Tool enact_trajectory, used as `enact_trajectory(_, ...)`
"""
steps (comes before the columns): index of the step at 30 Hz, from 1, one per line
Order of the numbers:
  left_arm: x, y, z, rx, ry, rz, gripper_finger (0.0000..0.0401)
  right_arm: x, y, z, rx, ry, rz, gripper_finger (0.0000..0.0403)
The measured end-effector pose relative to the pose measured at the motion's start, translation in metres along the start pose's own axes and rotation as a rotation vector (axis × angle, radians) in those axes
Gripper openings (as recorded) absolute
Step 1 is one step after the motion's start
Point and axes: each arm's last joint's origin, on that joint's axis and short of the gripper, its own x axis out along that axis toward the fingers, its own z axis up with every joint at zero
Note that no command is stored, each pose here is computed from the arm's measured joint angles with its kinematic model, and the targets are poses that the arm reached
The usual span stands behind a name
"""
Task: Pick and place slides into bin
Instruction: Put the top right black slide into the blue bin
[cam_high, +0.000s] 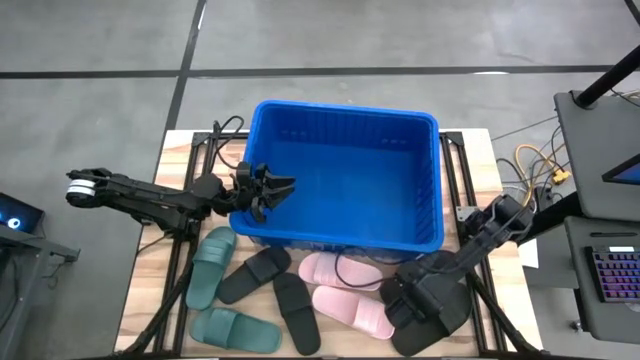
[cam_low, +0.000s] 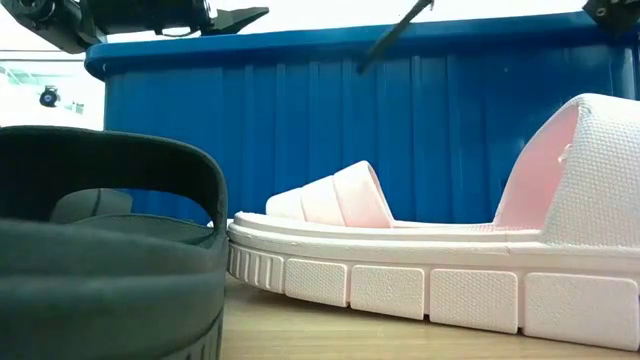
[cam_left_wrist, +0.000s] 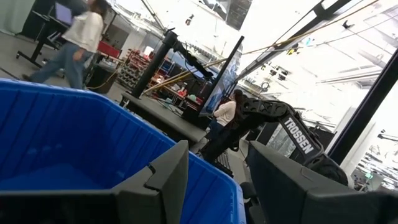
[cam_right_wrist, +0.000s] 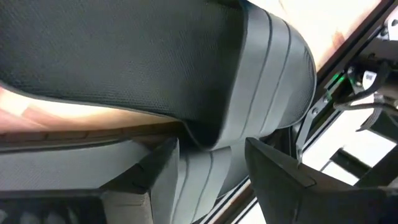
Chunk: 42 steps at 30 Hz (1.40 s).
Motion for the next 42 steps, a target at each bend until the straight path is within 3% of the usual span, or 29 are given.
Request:
enact_trajectory(14, 0.000, 0.000, 0.000, 0.000, 0.000, 0.000, 0.0153, 0.003, 0.000, -0.001, -0.005, -0.123, -0.040, 0.0176)
enact_trajectory(42, 0.000, 0.000, 0.000, 0.008, 0.000, 0.000, 0.0153, 0.025, -0.003, -0.006, -0.022, -0.130, -0.124, 0.0176)
